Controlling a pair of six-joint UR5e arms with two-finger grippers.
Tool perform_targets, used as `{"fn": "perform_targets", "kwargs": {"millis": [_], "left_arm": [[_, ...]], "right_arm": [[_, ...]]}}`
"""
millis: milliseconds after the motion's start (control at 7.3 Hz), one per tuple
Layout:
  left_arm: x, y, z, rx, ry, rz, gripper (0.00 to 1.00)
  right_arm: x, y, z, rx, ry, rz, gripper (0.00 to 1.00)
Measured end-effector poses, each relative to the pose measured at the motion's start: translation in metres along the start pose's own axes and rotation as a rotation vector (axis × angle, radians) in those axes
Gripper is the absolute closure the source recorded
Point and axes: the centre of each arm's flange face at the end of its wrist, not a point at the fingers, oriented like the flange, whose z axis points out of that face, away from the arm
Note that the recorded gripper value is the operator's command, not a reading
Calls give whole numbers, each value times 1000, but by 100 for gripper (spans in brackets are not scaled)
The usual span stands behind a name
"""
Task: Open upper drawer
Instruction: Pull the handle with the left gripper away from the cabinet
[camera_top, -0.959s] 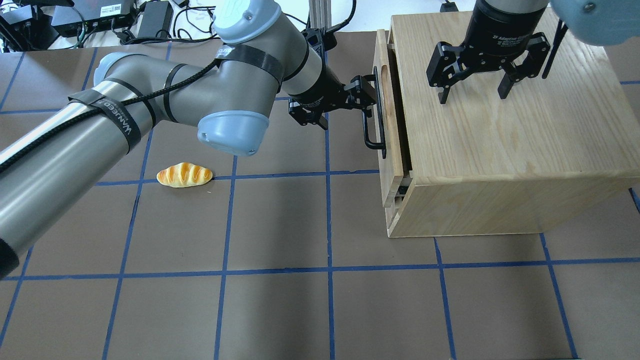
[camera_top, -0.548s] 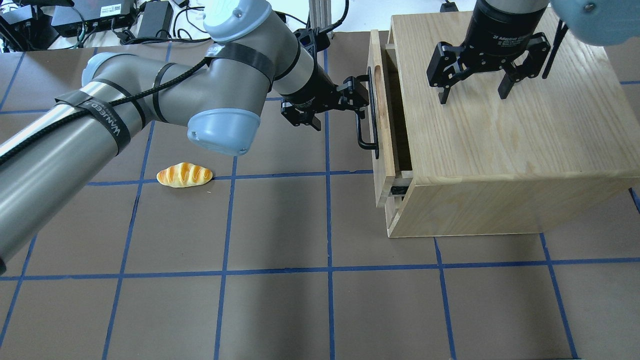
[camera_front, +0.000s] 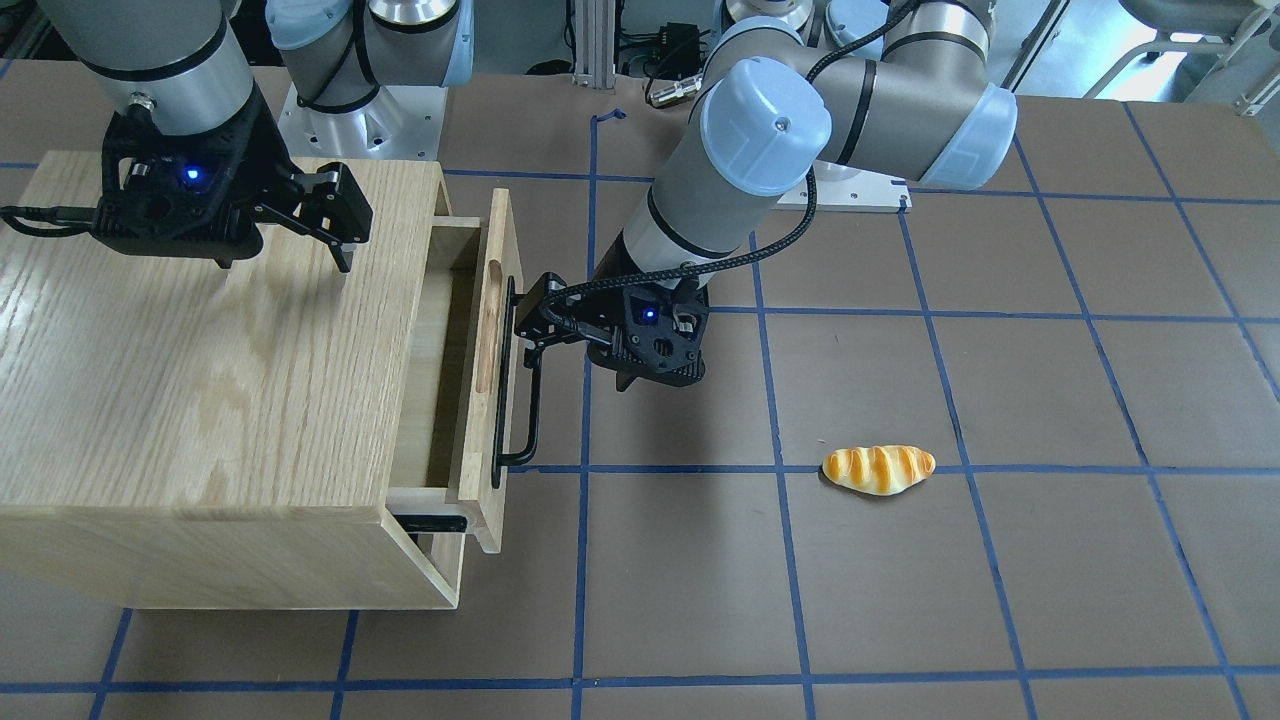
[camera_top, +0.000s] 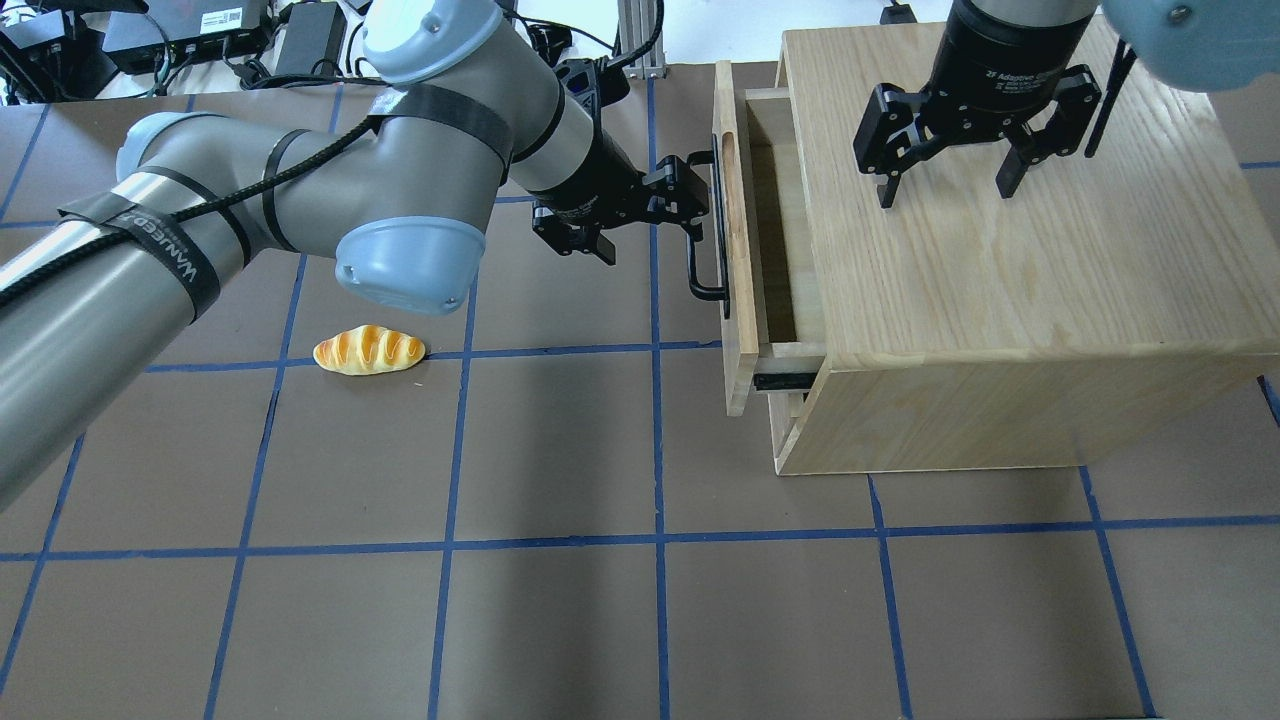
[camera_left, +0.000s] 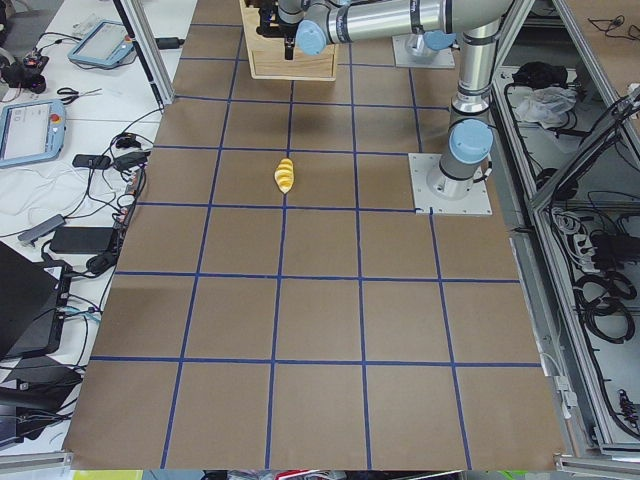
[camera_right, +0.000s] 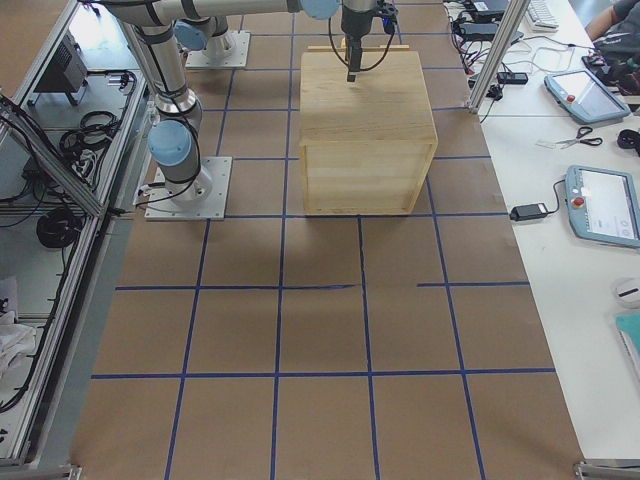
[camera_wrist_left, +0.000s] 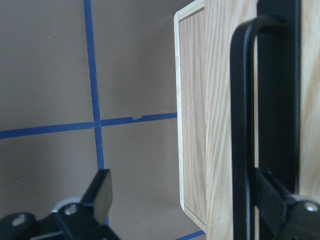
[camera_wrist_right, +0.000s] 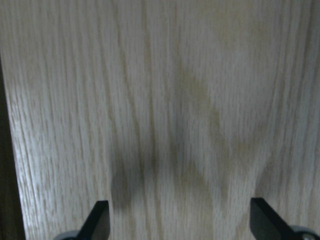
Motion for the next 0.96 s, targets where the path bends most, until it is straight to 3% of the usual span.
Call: {"fn": "perform_targets", "kwargs": {"millis": [959], "left_arm": [[-20, 5, -19, -26, -17, 8, 0]], "right_arm": [[0, 0, 0, 0, 0, -1, 0]]}}
